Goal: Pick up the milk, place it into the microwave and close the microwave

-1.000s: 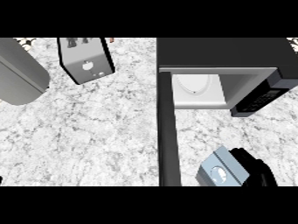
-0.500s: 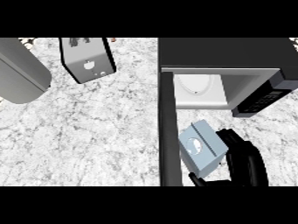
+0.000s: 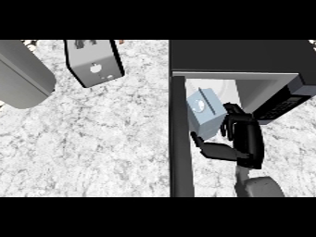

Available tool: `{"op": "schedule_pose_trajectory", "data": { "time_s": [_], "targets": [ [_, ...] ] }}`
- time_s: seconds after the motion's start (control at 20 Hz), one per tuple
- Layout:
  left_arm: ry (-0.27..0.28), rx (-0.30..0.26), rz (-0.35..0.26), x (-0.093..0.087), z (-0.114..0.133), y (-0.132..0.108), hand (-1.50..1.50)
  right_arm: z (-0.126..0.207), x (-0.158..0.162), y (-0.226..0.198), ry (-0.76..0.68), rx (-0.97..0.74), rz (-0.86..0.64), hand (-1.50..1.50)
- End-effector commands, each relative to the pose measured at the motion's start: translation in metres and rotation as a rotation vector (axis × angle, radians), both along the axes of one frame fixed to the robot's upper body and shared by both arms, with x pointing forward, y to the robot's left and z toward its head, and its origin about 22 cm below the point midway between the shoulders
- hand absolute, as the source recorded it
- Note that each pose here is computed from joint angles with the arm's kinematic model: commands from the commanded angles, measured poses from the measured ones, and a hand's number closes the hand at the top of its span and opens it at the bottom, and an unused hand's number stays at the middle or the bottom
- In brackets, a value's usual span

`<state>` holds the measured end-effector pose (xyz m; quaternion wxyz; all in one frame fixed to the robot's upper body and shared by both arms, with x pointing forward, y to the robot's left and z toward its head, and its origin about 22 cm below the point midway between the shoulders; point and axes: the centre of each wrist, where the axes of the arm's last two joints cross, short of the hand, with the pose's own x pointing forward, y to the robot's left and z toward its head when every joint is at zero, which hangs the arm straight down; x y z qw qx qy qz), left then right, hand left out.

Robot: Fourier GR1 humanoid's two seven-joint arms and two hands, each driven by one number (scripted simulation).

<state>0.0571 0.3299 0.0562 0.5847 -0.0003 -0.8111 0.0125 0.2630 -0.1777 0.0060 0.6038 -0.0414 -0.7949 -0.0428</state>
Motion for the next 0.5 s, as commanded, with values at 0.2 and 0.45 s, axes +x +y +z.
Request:
{"op": "schedule_pose_trajectory", "data": {
  "time_s": [0.2,0.45],
  "targets": [
    [0.019,0.001,-0.002,0.016,-0.013,0.007,-1.50,-0.034,0.044,-0.020,0.085,-0.033,-0.060,1.50],
    [0.009,0.020,0.000,0.006,-0.006,0.012,-1.50,-0.065,0.067,-0.020,0.076,-0.039,-0.074,1.50]
  ]
}}
